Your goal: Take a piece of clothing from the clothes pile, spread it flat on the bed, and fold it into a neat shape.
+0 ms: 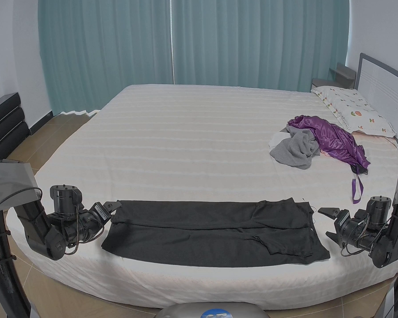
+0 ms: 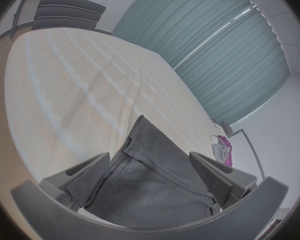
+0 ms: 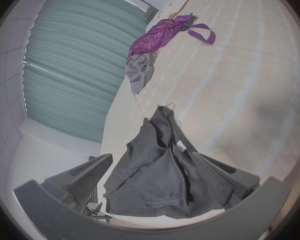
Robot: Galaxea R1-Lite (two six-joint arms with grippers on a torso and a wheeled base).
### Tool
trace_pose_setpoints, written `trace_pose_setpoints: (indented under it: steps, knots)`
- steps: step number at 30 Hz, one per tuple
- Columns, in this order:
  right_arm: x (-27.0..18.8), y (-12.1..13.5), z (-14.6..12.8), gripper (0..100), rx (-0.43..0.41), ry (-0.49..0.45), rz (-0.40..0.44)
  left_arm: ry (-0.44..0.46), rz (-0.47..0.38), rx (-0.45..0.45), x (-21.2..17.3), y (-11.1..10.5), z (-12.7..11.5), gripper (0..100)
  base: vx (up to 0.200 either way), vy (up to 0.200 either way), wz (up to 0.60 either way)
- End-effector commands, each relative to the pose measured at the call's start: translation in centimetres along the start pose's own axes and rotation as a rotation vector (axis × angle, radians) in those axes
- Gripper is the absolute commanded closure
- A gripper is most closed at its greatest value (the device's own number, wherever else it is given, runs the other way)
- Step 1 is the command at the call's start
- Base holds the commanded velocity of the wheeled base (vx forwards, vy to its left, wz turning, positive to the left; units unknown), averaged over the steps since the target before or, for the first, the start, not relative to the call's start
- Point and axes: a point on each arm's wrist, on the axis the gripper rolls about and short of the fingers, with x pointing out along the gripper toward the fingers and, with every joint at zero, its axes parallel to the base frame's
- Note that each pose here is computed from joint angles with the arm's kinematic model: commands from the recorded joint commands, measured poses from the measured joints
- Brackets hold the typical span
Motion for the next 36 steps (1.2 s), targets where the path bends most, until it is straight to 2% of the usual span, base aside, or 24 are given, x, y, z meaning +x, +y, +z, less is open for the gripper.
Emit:
trace_pose_setpoints:
  steps: [1,12,18,21,24,26,29,32,33,36]
  knots:
    - [0.2,-0.4,-0.2,0,0.013,0.019,-0.011,0.012,-0.001,0.002,0.0,0.0,-0.2,0,0.0,0.0,0.0]
    - [0.7,-1.4,-0.9,0,0.015,0.036,-0.021,0.065,-0.096,0.042,-0.7,-0.9,0.2,0,0.0,0.0,0.0]
    - [0.6,-1.3,-0.9,0,0.015,0.032,-0.016,0.076,-0.075,0.116,-0.9,-0.5,0.1,0,0.0,0.0,0.0]
    - [0.5,-1.3,-0.9,0,0.016,0.033,-0.019,0.063,-0.095,0.134,-0.8,-1.5,0.7,0,0.0,0.0,0.0]
    - [0.6,-1.4,-1.1,0,0.015,0.042,-0.023,0.087,-0.068,0.162,0.5,-3.0,2.0,0,0.0,0.0,0.0]
    - [0.6,-1.3,-1.2,0,0.013,0.046,-0.019,0.097,-0.051,0.161,0.8,-3.3,2.4,0,0.0,0.0,0.0]
    - [0.5,-1.3,-1.3,0,0.014,0.049,-0.021,0.122,-0.038,0.179,1.1,-3.1,2.0,0,0.0,0.0,0.0]
    - [0.6,-1.3,-1.4,0,0.012,0.055,-0.021,0.161,-0.002,0.275,2.7,-1.6,0.9,0,0.0,0.0,0.0]
    - [0.6,-1.2,-1.5,0,0.01,0.06,-0.019,0.16,0.006,0.304,3.1,-1.3,0.8,0,0.0,0.0,0.0]
    - [0.7,-1.0,-1.8,0,0.002,0.071,-0.016,0.148,0.015,0.32,3.9,-0.9,0.5,0,0.0,0.0,0.0]
